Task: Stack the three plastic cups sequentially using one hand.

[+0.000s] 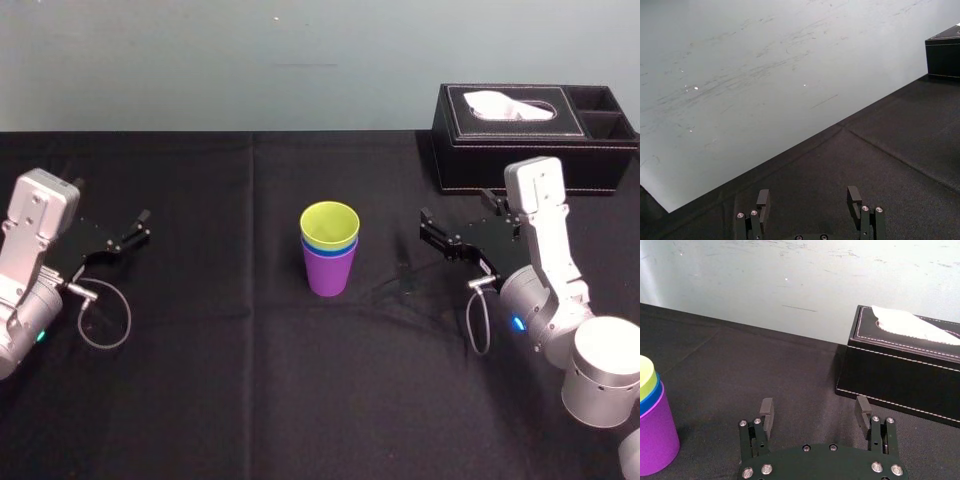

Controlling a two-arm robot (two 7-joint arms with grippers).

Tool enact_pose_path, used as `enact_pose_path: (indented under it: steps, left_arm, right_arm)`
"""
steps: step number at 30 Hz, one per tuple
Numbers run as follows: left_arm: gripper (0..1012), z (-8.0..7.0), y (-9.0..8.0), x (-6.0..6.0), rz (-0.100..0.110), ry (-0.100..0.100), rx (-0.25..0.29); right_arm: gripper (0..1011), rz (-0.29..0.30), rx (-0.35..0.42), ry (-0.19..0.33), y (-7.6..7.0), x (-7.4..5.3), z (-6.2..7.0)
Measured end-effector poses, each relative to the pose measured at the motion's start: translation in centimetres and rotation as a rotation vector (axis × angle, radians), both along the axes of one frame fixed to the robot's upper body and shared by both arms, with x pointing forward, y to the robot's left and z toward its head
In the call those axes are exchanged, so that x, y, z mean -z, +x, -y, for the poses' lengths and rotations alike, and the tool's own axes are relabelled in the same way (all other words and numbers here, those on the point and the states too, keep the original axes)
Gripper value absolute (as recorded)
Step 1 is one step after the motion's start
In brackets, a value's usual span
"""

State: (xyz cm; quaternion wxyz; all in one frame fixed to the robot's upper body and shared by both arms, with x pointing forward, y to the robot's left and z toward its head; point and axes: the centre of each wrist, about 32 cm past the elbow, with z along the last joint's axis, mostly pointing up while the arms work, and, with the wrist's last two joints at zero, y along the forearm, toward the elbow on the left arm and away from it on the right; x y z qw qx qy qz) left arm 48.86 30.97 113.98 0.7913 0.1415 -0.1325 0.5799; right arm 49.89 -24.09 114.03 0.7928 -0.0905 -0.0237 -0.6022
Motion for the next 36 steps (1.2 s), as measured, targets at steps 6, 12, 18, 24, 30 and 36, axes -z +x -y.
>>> enact_pose_path:
  steps: [6,12,18,24,30,36]
  left_arm:
    - [1011,0.0,0.0,0.0,0.0,0.0,0.0]
    - [1011,0.0,0.0,0.0,0.0,0.0,0.0]
    - [1011,0.0,0.0,0.0,0.0,0.0,0.0]
    - [1011,0.0,0.0,0.0,0.0,0.0,0.0]
    - [1012,0.0,0.0,0.0,0.0,0.0,0.0]
    - [1011,0.0,0.0,0.0,0.0,0.0,0.0]
  right_arm:
    - [1003,0.0,0.0,0.0,0.0,0.0,0.0]
    - [1003,0.0,0.0,0.0,0.0,0.0,0.0]
    - [1003,0.0,0.0,0.0,0.0,0.0,0.0]
    - [1002,0.0,0.0,0.0,0.0,0.0,0.0]
    - [1003,0.0,0.0,0.0,0.0,0.0,0.0]
    - [1003,0.0,0.0,0.0,0.0,0.0,0.0]
